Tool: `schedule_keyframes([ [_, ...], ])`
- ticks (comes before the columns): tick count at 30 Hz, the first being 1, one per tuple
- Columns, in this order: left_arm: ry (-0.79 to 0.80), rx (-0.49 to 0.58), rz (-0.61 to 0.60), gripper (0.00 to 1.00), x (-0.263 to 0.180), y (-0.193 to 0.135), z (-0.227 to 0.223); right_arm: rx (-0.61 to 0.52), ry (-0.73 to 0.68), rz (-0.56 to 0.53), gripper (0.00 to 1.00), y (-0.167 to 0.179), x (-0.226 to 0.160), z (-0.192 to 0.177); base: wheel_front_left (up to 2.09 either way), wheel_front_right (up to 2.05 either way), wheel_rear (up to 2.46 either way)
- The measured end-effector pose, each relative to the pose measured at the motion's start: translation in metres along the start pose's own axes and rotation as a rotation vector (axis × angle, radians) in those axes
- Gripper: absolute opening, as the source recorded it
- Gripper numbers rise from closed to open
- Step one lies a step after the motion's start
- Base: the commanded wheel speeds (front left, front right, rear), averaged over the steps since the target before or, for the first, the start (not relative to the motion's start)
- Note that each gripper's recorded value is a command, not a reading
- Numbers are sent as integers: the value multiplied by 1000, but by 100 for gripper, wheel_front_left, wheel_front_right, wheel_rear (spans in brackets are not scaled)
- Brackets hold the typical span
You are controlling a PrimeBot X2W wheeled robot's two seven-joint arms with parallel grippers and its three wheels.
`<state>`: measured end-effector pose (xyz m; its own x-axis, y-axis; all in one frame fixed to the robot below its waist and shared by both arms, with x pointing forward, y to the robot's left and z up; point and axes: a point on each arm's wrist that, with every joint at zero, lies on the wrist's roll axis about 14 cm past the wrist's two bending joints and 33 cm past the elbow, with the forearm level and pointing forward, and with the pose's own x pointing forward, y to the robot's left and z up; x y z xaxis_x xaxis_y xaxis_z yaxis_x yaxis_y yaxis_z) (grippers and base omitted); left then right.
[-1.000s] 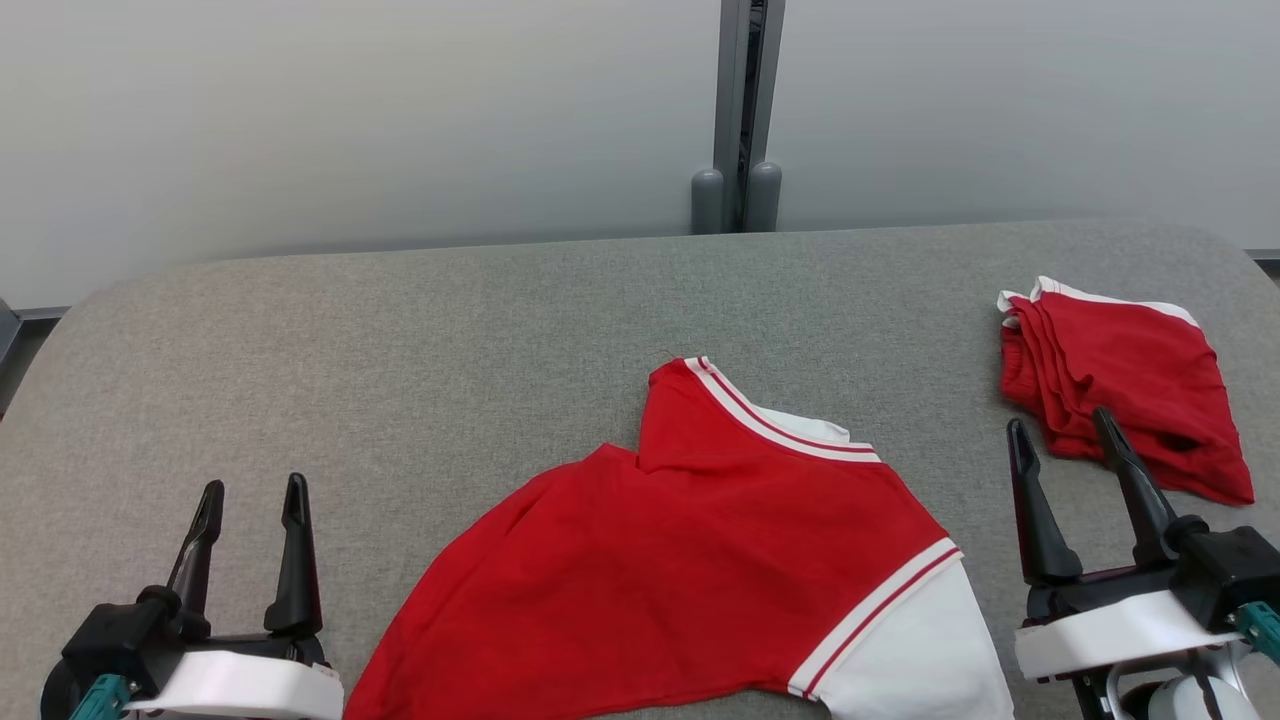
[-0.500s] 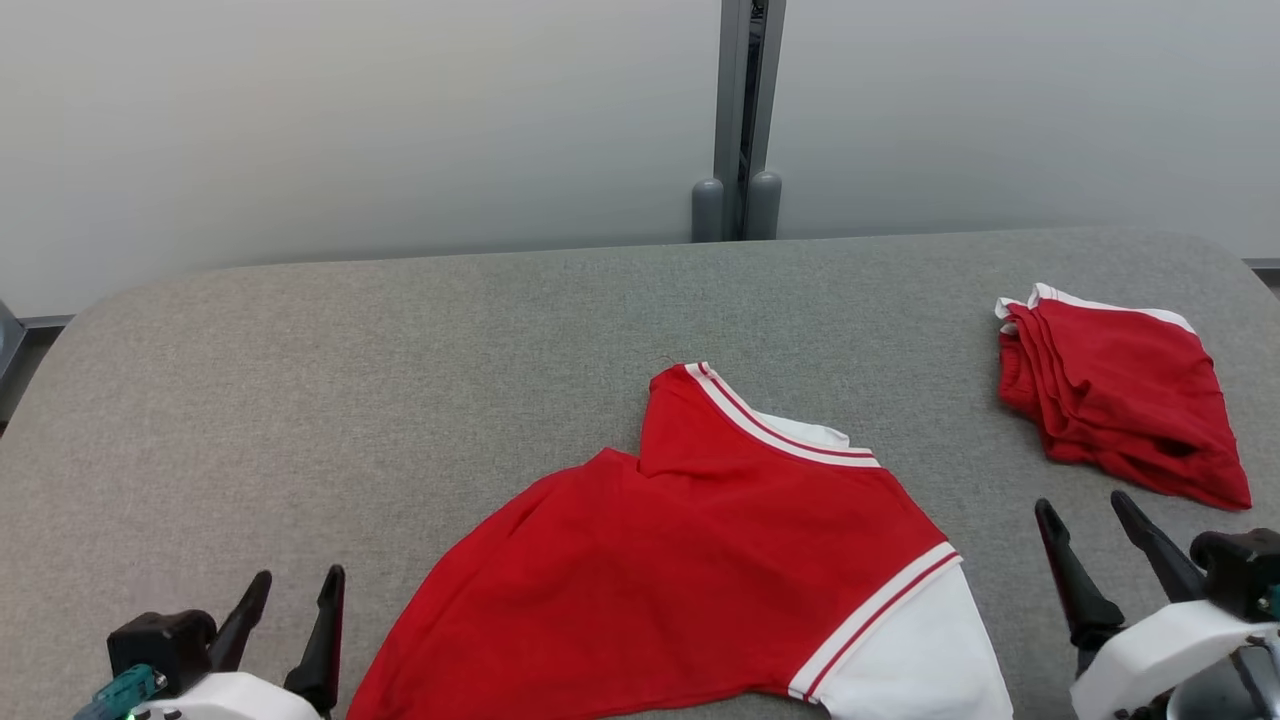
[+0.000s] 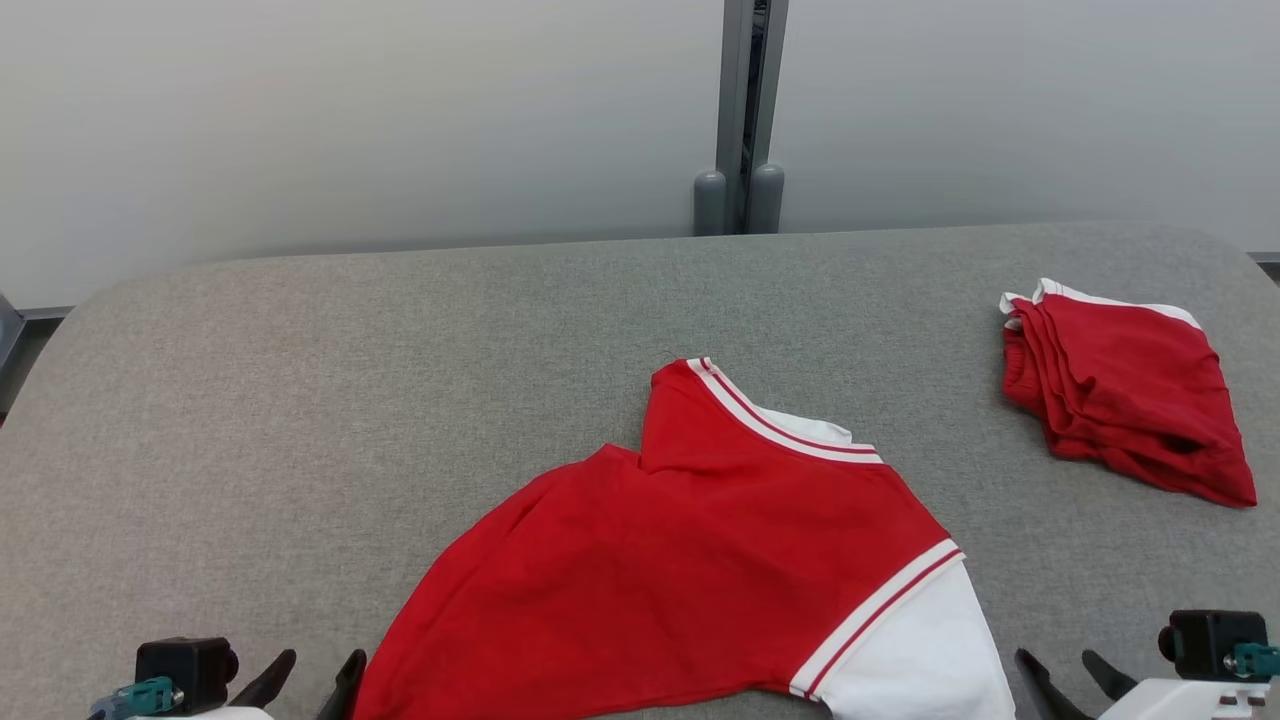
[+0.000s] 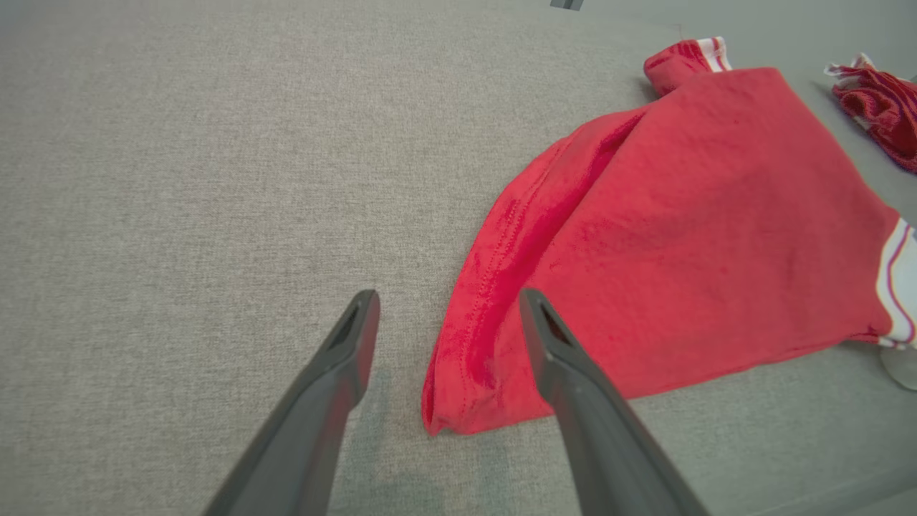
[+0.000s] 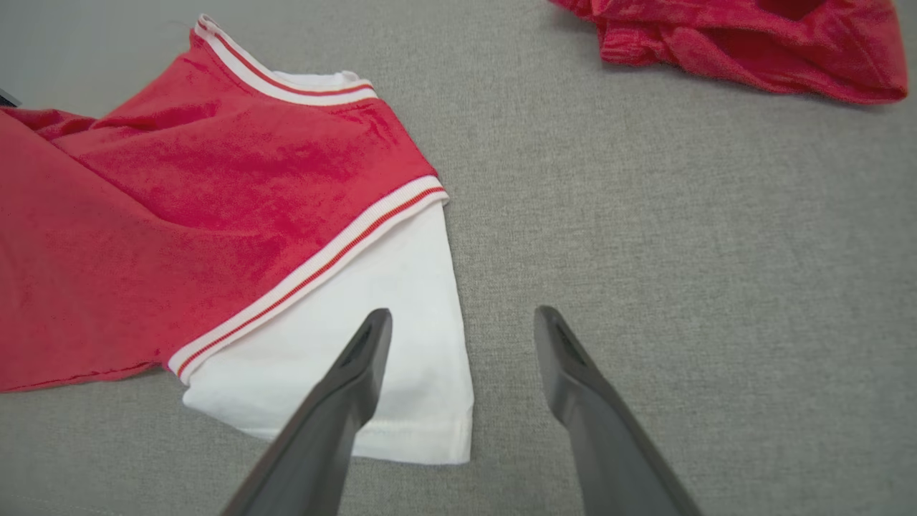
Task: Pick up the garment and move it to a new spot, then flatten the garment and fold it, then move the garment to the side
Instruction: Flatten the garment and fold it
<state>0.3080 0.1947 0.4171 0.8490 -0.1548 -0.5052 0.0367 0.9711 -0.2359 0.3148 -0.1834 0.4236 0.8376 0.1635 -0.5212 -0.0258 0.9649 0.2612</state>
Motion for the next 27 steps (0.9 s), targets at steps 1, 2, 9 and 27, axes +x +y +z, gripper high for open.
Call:
schedule_keyframes([
  [1, 4, 7, 1, 100, 0, 1, 1, 8, 28, -7, 100, -2, 1, -7, 0, 0, 0],
  [2, 16, 10, 1, 100, 0, 2, 0, 22, 49, -10, 100, -4, 1, -13, 0, 0, 0],
  [9, 118, 12, -28, 100, 2, -2, -18, 110, 178, 1, 100, 1, 7, -51, 0, 0, 0],
  [27, 325, 17, -61, 100, 19, 3, -60, 120, 238, 53, 100, 22, 35, -63, 0, 0, 0],
])
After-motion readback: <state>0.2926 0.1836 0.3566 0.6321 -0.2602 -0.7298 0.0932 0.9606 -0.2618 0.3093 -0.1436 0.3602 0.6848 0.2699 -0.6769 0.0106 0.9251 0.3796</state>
